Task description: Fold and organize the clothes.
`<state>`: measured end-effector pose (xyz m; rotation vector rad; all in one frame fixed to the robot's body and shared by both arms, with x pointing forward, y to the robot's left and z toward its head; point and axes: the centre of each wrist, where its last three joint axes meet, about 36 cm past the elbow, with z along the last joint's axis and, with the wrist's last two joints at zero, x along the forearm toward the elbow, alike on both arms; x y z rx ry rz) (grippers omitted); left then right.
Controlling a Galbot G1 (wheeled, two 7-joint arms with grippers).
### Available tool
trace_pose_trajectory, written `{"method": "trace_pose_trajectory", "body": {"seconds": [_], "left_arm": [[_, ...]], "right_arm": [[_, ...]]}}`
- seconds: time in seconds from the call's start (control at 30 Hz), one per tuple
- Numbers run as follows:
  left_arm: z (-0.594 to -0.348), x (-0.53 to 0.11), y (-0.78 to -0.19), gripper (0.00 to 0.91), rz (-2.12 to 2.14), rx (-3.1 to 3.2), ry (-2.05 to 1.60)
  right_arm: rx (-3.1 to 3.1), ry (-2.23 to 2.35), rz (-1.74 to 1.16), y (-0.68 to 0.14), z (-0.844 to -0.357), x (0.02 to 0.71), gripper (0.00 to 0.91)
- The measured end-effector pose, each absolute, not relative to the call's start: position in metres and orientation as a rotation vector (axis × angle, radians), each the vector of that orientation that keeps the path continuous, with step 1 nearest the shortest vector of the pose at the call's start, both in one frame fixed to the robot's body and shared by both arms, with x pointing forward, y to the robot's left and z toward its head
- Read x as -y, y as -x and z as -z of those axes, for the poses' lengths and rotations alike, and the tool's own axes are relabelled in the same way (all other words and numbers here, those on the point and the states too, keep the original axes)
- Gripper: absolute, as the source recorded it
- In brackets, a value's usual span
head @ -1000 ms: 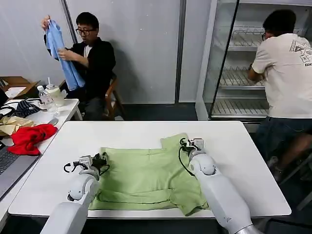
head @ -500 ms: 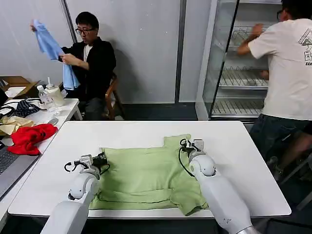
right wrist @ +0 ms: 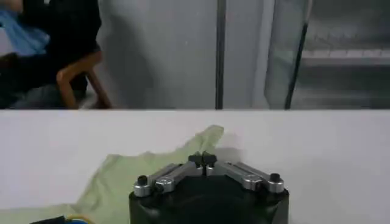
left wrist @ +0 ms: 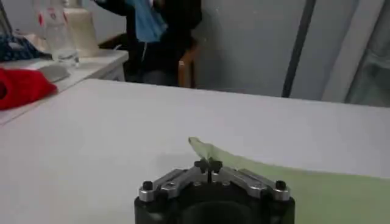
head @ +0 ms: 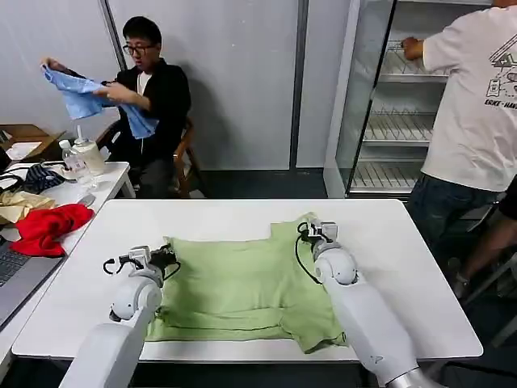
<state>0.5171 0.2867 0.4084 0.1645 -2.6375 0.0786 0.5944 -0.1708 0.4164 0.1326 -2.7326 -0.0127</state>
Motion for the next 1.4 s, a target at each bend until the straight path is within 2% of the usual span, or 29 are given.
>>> {"method": "trace_pose_trajectory", "body": {"seconds": [0.43, 1.4], "left_arm": [[-0.429, -0.29, -0.495, 0.02, -0.075, 2.702, -0.141], [-0.428, -0.283, -0.396, 0.02, -0.034, 2.677, -0.115]], "right_arm": [[2.801, -0.155, 0.01, -0.554, -0.431, 0.17, 0.0], [2.893, -0.101, 0.044, -0.406, -0.452, 0.166, 0.0]]}}
